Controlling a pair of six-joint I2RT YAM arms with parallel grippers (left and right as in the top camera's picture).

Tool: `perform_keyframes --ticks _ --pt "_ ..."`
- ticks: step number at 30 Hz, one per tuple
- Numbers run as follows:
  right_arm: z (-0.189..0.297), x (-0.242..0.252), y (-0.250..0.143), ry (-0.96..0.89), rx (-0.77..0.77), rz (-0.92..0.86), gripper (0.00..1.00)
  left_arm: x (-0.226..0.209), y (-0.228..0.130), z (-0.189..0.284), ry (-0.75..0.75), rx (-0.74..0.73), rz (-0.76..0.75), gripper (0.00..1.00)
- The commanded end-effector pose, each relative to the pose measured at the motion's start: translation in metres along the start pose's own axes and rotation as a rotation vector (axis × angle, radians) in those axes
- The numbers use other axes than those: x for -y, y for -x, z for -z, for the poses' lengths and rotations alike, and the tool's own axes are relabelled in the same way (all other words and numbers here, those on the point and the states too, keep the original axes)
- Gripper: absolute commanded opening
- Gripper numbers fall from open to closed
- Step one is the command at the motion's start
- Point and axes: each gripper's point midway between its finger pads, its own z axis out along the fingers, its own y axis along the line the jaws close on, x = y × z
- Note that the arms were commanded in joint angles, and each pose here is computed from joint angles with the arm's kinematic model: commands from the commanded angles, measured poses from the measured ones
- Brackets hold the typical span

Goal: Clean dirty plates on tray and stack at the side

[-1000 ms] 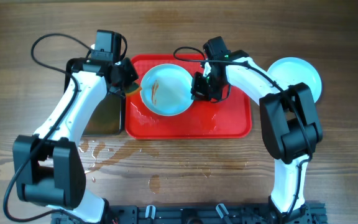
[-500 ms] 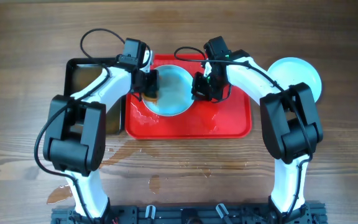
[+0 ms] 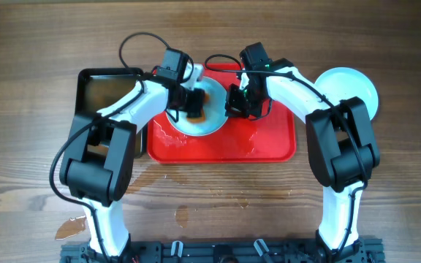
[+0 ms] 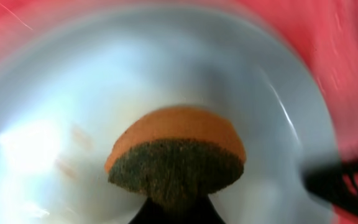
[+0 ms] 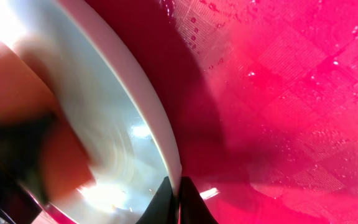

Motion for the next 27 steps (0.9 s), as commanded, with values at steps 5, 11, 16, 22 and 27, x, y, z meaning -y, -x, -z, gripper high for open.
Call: perform_keyframes --ticks 5,11,16,22,27 --pt "-0.008 0.004 0.000 -0.002 -0.015 0.023 0.04 -0.079 -0.022 -0.005 0.372 -0.016 0.226 0.04" --pt "-0.009 0.003 -0.001 -0.001 -0.016 0.034 0.05 0.016 -0.106 0.008 -0.173 -0.426 0.121 0.04" --pt "-0.009 0.003 -0.001 -0.001 -0.017 0.035 0.04 0.017 -0.071 -0.006 -0.190 -0.267 -0.007 0.04" --pt "-0.009 0.003 -0.001 -0.001 -0.016 0.035 0.04 -0.018 -0.038 -0.025 0.001 -0.127 -0.034 0.04" --pt "-0.009 0.003 -0.001 -0.001 -0.016 0.036 0.04 -0.084 -0.046 -0.021 0.397 -0.096 0.258 0.04"
